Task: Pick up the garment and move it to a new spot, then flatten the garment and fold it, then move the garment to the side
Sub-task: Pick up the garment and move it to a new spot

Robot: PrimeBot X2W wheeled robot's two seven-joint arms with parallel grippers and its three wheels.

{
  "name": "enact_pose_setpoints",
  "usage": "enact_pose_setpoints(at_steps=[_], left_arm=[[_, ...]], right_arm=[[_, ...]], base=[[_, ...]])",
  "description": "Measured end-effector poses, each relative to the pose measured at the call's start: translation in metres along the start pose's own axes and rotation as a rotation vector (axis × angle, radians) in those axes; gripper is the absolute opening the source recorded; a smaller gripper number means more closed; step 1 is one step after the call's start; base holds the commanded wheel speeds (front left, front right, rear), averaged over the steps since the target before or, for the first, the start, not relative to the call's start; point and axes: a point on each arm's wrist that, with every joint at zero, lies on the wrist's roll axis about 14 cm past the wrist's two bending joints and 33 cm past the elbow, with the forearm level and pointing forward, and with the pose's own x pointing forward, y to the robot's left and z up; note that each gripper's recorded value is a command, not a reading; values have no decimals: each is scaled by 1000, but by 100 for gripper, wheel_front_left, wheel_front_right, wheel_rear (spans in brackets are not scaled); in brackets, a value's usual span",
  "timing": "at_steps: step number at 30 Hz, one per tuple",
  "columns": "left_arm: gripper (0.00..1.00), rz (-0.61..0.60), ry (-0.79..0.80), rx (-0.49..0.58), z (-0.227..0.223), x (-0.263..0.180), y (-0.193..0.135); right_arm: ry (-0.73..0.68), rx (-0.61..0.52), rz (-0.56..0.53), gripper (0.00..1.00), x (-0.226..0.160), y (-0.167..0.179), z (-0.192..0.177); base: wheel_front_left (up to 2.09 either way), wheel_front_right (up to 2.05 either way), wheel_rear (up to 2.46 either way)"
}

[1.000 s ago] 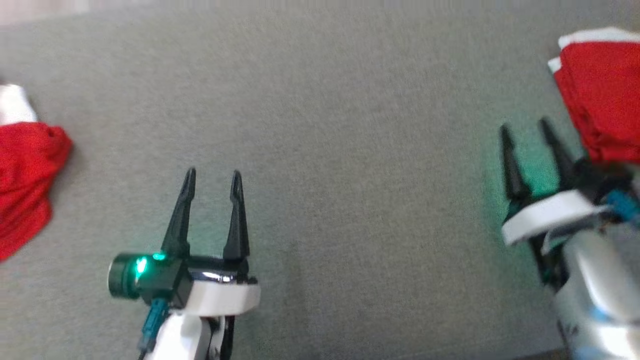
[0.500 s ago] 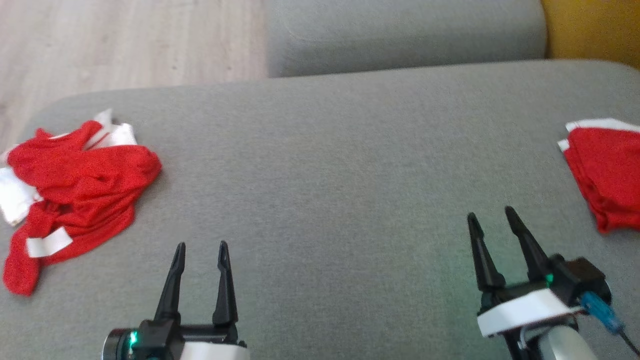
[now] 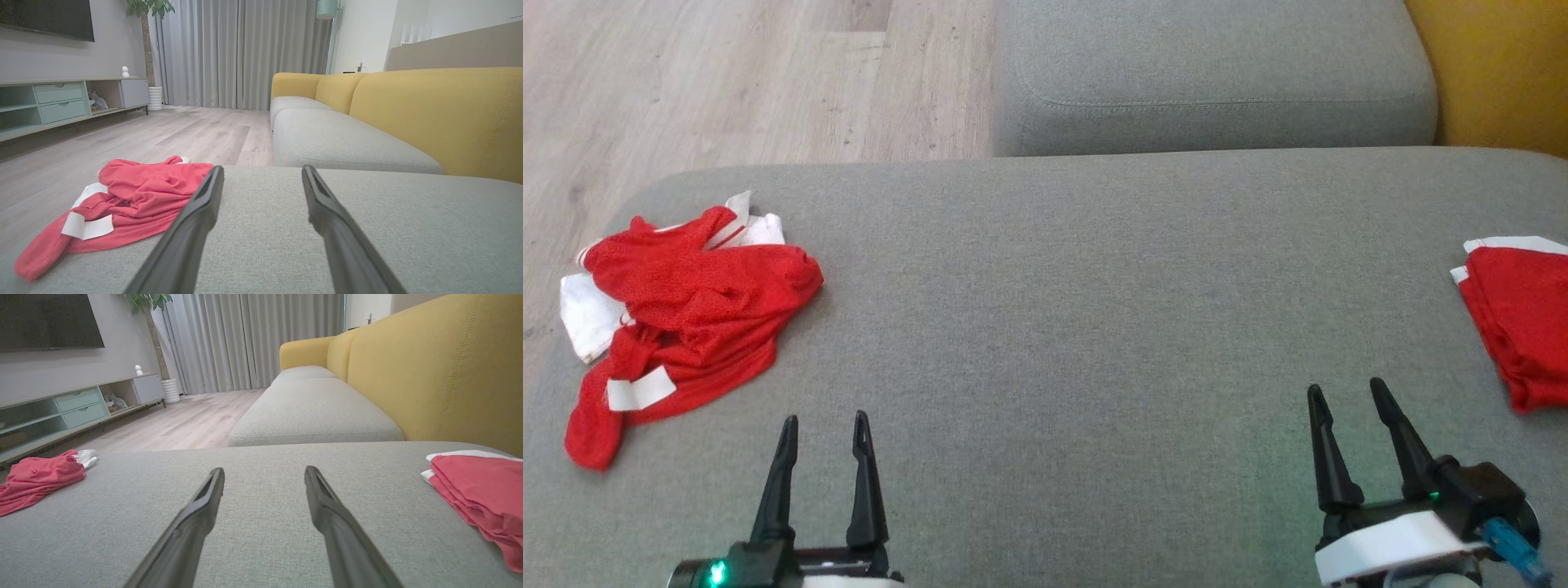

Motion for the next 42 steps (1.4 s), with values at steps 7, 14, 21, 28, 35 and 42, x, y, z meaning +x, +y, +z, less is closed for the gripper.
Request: enact_pose_setpoints(at_steps=[7,14,21,28,35,42], left_arm=[[100,-9,1,2,0,1,-1],[100,-16,7,11,-2,4,-3],[100,40,2,15,0,-2,14],[100,186,-21,30,8,-21,55],[100,341,-44,46,17,-47,97],[100,442,-73,92,34,-45,132]], right_arm=[[-5,5,-6,100,0,0,1],[0,12,-16,100,-1,-1,-1],[16,17,27,100,7,12,-6],[41,16,160,100,25,52,-13],[65,10,282,100,40,89,-20],[120,11,337,100,54,102,-41]], base=[[0,0,0],[0,0,0],[0,0,0],[0,0,0],[0,0,0],[0,0,0]])
